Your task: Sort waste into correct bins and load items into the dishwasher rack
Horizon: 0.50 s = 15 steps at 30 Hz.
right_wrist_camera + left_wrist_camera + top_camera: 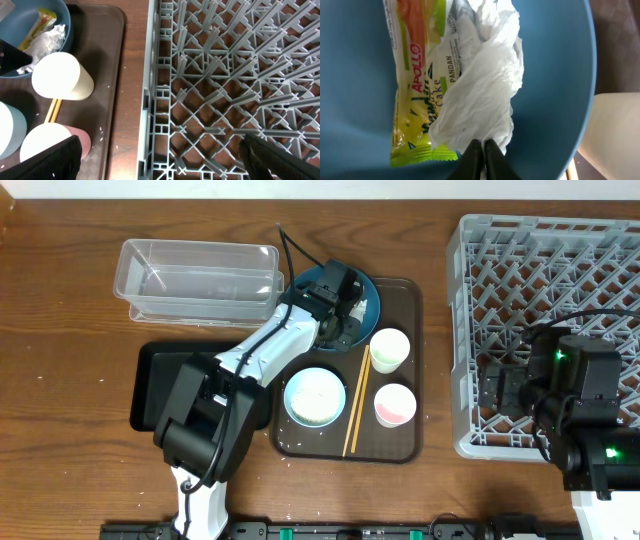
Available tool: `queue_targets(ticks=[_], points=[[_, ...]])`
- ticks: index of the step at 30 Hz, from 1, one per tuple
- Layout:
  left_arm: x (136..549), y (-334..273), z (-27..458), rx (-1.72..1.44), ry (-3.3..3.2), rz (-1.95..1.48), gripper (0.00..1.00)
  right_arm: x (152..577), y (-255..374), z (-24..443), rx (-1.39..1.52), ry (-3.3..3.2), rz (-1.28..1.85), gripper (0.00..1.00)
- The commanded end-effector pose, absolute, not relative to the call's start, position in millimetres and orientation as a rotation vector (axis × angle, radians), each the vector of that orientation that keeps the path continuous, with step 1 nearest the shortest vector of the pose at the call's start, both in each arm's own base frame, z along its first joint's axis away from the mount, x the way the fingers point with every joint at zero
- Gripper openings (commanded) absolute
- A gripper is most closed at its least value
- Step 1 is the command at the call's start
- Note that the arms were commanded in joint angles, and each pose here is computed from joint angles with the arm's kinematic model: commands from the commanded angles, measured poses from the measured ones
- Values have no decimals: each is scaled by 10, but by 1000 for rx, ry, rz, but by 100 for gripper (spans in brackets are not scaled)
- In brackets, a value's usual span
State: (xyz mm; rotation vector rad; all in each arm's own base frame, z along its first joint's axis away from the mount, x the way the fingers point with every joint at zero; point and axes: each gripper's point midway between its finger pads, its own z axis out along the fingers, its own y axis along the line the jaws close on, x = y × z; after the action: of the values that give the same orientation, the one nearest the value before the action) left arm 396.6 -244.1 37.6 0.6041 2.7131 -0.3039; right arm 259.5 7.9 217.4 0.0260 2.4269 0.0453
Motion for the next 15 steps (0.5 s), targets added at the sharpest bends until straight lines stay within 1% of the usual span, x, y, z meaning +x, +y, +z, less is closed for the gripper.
queue_targets(ticks=[1,4,7,11,15], points=[[4020,-2464,654,594,2659,-319,6,2612,60,2248,44,2409,42,99],[4066,-2406,1014,563,2592,-332,6,2613,59,2249,45,2409,41,99],[4138,-2212,1453,496,2507,-301,6,2612,60,2248,44,2409,42,99],[4264,-1795,1961,365,2402,-224,6,2613,59,2249,45,2409,41,99],[4409,-1316,2245,225,2337,-169,6,2613,60,2249,44,2409,42,99]])
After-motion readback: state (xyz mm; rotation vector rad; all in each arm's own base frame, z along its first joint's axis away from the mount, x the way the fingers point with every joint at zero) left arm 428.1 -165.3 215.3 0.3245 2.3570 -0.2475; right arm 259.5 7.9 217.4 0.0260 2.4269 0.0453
